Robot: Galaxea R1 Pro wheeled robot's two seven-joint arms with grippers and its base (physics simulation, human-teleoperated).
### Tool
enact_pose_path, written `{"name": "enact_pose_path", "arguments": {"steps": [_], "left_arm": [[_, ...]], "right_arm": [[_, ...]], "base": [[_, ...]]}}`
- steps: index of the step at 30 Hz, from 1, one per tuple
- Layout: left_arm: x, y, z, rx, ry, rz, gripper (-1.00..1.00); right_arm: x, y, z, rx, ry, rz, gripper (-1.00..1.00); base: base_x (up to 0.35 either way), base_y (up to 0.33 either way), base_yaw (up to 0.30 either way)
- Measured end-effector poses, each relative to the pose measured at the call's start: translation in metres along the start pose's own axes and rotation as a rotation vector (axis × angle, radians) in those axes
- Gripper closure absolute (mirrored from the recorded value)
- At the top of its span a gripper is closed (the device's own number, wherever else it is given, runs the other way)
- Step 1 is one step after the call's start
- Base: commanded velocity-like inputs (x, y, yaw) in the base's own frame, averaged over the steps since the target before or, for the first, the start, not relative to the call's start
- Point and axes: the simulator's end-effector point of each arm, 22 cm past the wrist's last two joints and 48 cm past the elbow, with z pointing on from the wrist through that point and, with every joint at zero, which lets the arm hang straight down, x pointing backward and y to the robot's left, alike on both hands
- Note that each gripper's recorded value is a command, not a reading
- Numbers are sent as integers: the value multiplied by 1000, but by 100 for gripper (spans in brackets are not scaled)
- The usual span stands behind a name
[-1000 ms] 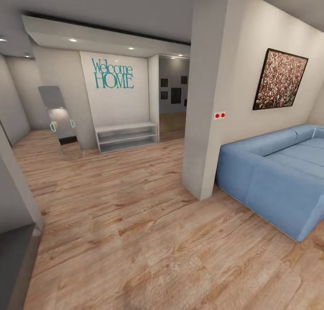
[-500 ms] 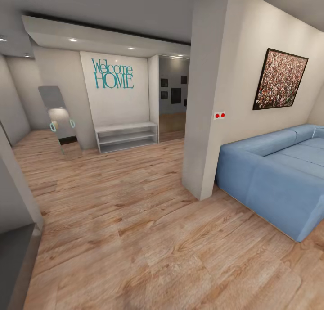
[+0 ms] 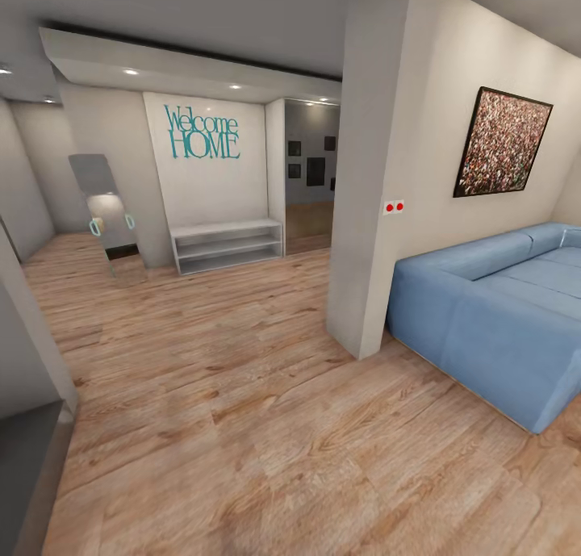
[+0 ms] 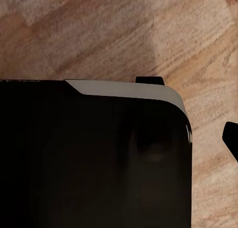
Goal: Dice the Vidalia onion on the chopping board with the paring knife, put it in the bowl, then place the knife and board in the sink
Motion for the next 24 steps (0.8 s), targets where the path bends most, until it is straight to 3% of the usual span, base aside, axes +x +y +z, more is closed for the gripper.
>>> {"name": "enact_pose_path", "arguments": {"steps": [7, 16, 24], "left_arm": [[-16, 1, 0, -1, -33, 1, -100], [-84, 18, -8, -23, -176, 1, -100], [-160, 36, -28, -47, -340, 5, -100]], "right_arm": [[0, 0, 0, 0, 0, 1, -100], [-7, 2, 1, -1, -18, 6, -100], [-96, -5, 2, 8, -223, 1, -100]], "base": [[0, 0, 0], [0, 0, 0], [0, 0, 0]]}}
